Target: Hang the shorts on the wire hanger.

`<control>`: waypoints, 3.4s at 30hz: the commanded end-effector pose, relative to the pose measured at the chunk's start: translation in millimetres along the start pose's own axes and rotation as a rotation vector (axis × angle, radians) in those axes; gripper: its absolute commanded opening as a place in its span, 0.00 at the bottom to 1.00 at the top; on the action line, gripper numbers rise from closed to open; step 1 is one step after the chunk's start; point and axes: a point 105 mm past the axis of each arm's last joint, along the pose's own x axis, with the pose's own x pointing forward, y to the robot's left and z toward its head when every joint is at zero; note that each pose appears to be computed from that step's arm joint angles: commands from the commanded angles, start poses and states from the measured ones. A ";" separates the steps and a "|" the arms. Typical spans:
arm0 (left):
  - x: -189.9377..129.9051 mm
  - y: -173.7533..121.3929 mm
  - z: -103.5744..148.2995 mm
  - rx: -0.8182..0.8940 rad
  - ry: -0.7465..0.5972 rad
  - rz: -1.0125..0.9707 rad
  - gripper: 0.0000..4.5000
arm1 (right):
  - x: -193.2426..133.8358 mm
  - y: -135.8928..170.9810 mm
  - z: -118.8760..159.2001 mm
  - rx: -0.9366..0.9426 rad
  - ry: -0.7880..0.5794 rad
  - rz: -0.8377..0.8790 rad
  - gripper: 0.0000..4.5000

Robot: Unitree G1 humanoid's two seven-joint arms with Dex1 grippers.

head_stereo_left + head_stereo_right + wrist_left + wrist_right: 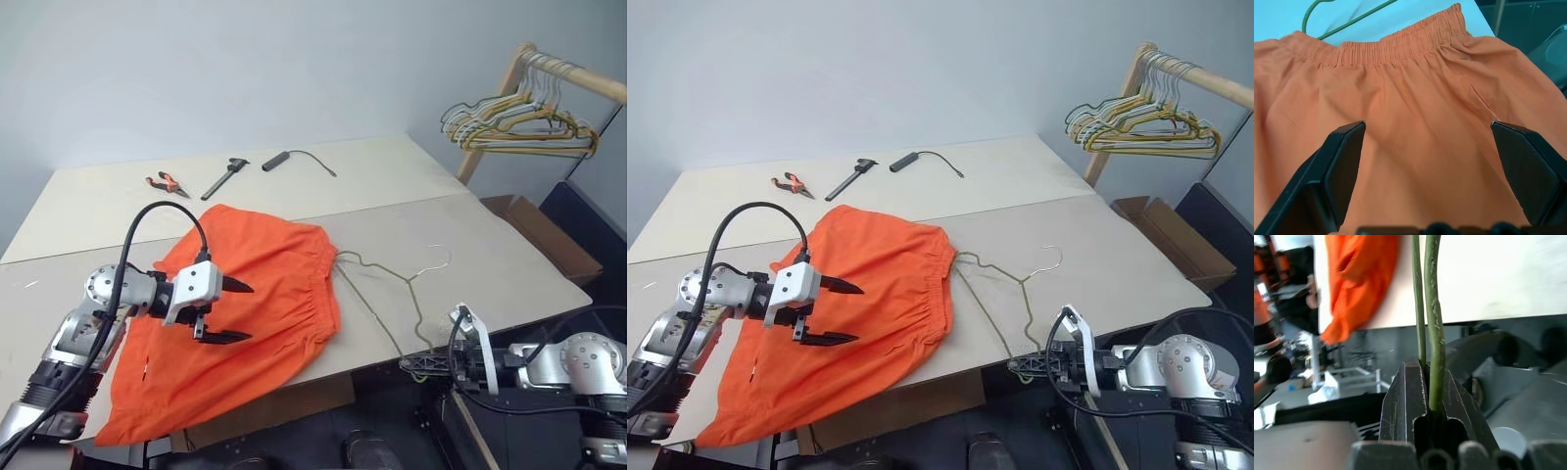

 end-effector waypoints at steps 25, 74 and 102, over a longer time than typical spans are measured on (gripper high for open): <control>7.4 10.1 41.2 0.123 -0.162 0.012 0.99 | 10.8 15.6 56.3 -0.090 0.162 0.023 0.00; -23.9 139.6 113.0 0.368 -0.084 0.084 0.99 | 33.0 67.6 136.6 -1.289 -0.012 -0.264 0.00; -5.8 128.0 87.1 0.318 0.151 -0.115 0.01 | 52.5 80.3 125.9 -1.566 0.038 -0.309 0.00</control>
